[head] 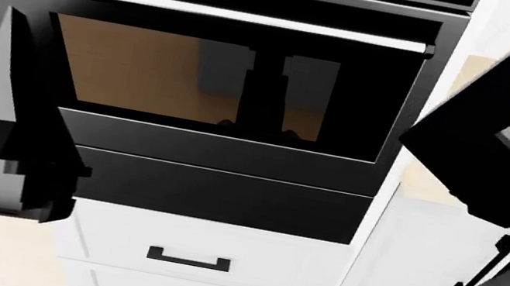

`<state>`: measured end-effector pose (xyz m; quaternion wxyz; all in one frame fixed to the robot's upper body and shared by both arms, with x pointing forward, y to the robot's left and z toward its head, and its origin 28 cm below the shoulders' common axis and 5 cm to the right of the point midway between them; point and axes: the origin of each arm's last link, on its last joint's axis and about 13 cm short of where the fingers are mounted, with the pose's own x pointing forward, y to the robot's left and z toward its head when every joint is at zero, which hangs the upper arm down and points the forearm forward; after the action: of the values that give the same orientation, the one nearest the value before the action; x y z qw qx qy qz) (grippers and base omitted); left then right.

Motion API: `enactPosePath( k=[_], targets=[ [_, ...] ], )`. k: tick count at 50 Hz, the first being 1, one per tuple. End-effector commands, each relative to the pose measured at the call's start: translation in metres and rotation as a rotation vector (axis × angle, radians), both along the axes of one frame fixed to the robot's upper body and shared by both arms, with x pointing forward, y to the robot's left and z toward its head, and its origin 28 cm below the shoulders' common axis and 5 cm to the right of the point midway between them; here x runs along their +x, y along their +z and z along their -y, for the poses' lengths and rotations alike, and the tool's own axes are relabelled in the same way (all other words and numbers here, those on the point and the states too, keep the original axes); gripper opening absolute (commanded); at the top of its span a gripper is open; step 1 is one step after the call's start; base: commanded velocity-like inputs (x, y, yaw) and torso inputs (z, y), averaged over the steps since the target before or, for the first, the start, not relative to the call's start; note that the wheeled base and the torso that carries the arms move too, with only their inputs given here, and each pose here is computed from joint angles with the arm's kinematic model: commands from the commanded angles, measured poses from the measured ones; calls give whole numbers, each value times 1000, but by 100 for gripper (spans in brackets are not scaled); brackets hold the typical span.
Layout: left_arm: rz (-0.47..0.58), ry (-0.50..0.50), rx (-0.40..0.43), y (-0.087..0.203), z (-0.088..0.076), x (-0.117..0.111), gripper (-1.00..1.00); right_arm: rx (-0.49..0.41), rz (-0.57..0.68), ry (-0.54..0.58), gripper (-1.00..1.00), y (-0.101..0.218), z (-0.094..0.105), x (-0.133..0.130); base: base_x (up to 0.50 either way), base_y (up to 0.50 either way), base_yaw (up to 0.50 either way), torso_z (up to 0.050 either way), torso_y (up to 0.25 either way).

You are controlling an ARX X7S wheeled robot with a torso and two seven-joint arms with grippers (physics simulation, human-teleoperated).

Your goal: Preheat the oven by turning the temperature knob.

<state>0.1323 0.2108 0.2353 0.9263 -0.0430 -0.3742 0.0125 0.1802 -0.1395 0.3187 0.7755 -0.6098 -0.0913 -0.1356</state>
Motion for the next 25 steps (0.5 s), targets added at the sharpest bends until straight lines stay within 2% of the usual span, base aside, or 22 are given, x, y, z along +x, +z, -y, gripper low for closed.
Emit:
enactPosePath(
  k=[1, 12, 25],
  targets=[
    [-5, -5, 3, 0, 1, 1, 100, -30, -31, 1, 100, 21, -1, 7, 0, 0, 0, 0, 0],
    [-11, -11, -3, 1, 0, 0, 100, -66, -110, -22, 100, 45, -1, 16, 0, 0, 0, 0, 0],
    [-26, -14, -10, -1, -1, 3, 100, -9, -140, -1, 100, 49, -1, 43, 0, 0, 0, 0, 0]
  ],
)
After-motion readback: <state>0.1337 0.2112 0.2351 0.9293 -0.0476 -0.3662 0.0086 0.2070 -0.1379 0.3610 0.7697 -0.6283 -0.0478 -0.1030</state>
